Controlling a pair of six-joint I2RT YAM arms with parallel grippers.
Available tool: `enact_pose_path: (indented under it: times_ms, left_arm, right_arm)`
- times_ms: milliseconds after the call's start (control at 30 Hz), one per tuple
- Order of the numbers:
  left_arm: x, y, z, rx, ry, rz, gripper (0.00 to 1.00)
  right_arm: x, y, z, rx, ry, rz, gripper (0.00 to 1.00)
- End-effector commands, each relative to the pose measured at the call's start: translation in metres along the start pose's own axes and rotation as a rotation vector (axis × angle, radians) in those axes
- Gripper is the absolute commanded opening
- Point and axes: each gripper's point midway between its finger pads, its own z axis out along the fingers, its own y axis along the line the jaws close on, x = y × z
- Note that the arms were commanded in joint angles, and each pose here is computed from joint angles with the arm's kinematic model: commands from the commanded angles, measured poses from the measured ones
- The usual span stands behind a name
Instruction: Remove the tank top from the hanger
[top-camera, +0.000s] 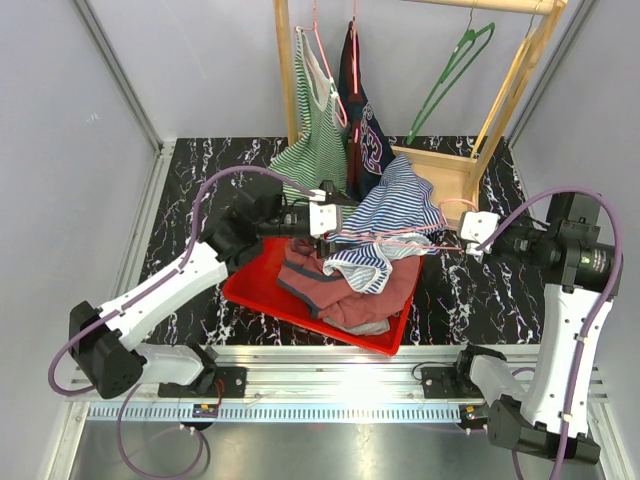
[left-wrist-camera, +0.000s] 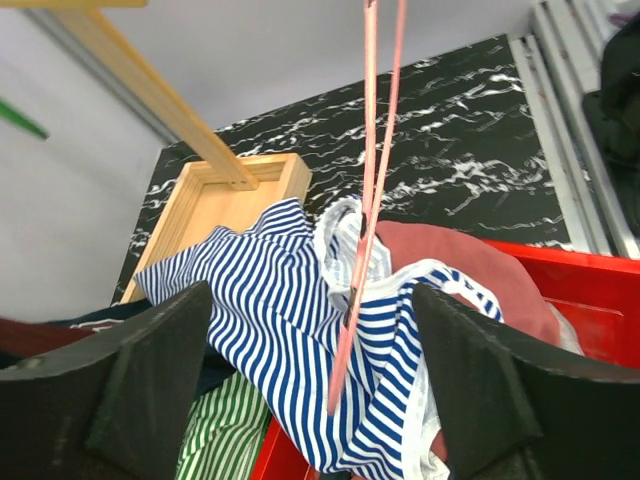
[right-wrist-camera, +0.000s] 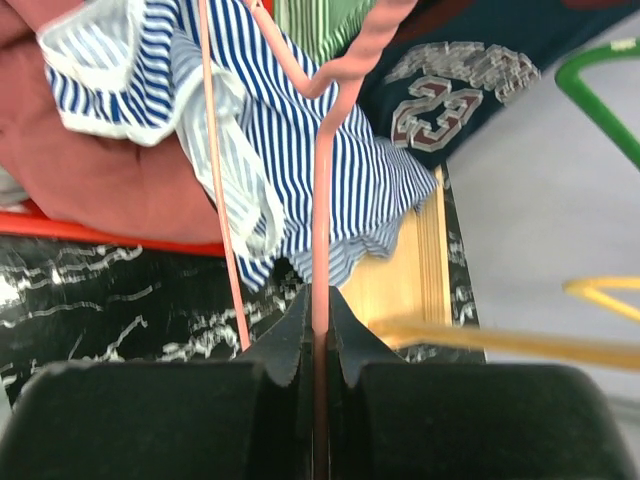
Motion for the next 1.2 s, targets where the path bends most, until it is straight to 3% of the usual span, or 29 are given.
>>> enact_pose_path:
  times_ms: [0,233,333,367,400,500,633,667,733,767,833,1167]
  left_arm:
    - [-0.014,-0.010,0.002,0.107,-0.033,0.048,0.78]
    - [-0.002,-0.031,0.009,0.203,0.017,0.044,0.63]
    - [0.002,-0.033,0.013,0.208,0.039,0.046,0.52]
    - [0.002,-0.033,0.013,0.204,0.041,0.049,0.44]
    - [0.003,-0.031,0.013,0.192,0.050,0.052,0.27]
    - [0.003,-0.025,0.010,0.147,0.061,0.066,0.00]
    - [0.003,-0.021,0.002,0.077,0.069,0.056,0.00]
    - [0.006,-0.022,-0.002,0.056,0.080,0.046,0.00]
    - [0.015,-0.016,-0.009,-0.011,0.126,0.009,0.00]
    - [0.015,-0.016,-0.014,-0.032,0.135,0.001,0.00]
    - [0.030,-0.015,-0.022,-0.088,0.200,-0.048,0.00]
    - [0.054,0.003,-0.057,-0.349,0.337,-0.217,0.00]
  right_arm:
    - [-0.029,0.058,0.004,-0.181,-0.156,0.168,0.00]
    - [-0.036,0.061,0.012,-0.215,-0.230,0.184,0.00]
    - [-0.037,0.060,0.014,-0.224,-0.250,0.196,0.00]
    - [-0.038,0.060,0.014,-0.223,-0.253,0.192,0.00]
    - [-0.037,0.061,0.015,-0.228,-0.254,0.197,0.00]
    - [-0.034,0.063,0.017,-0.236,-0.251,0.210,0.00]
    - [-0.031,0.065,0.020,-0.230,-0.256,0.244,0.15]
    - [-0.031,0.061,0.022,-0.212,-0.257,0.257,0.32]
    - [-0.031,0.053,0.023,-0.165,-0.256,0.292,0.52]
    - [-0.032,0.051,0.023,-0.150,-0.258,0.302,0.73]
    - [-0.034,0.039,0.022,-0.121,-0.254,0.314,0.97]
    - [-0.007,-0.024,0.020,0.147,-0.111,0.572,1.00]
